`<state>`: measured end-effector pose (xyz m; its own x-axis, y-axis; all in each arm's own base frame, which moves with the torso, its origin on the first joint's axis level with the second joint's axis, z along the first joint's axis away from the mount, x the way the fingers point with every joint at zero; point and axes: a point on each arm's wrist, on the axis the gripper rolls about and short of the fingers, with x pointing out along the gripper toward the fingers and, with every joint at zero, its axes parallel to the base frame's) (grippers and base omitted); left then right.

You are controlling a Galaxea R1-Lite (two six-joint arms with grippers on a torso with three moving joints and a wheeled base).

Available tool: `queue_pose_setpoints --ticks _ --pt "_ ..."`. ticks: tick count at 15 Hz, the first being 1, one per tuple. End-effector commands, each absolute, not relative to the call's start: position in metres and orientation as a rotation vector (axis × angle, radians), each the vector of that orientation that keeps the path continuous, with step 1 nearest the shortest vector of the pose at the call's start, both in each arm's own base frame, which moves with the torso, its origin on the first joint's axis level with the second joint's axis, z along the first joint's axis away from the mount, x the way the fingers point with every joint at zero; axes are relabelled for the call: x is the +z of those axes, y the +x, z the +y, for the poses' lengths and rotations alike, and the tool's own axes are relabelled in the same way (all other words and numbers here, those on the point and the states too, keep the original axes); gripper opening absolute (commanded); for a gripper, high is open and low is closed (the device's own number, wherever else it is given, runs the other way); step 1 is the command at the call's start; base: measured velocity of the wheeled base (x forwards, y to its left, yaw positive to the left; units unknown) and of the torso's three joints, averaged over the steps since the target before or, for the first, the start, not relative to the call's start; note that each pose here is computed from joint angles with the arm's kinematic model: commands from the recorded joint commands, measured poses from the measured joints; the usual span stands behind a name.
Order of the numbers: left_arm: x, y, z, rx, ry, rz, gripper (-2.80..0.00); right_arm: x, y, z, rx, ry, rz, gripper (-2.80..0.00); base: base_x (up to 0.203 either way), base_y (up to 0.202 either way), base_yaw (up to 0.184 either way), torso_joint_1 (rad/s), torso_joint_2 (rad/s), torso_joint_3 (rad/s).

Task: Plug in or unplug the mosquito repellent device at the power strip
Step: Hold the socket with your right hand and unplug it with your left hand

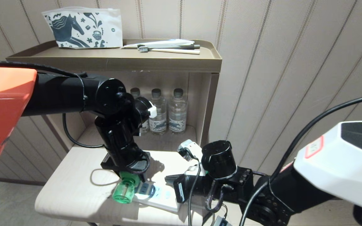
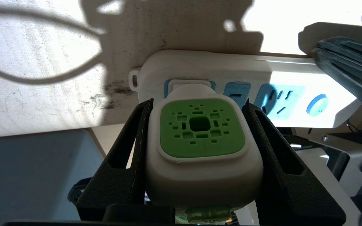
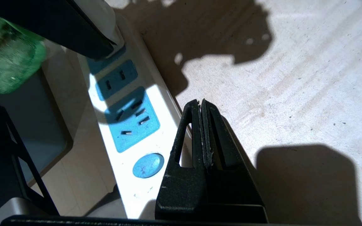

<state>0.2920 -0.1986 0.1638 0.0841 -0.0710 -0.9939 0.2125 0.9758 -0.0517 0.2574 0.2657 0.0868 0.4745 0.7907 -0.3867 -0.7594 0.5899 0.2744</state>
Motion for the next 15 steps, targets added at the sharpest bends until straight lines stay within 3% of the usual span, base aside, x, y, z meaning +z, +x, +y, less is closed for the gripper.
queue_pose_setpoints --ticks 1,11,15 --pt "0.160 0.294 -0.201 -0.207 0.119 1.485 -2.80 0.065 0.261 0.272 0.946 0.053 0.557 -2.80 0.000 0.000 0.000 0.000 0.00 0.000" --pt "0.160 0.308 -0.208 -0.183 0.078 1.447 -2.80 0.077 0.263 0.277 0.952 0.074 0.511 -2.80 0.000 0.000 0.000 0.000 0.00 0.000" --pt "0.163 0.322 -0.199 -0.145 -0.005 1.384 -2.80 0.117 0.271 0.265 0.930 0.123 0.395 -2.80 0.000 0.000 0.000 0.000 0.00 0.000"
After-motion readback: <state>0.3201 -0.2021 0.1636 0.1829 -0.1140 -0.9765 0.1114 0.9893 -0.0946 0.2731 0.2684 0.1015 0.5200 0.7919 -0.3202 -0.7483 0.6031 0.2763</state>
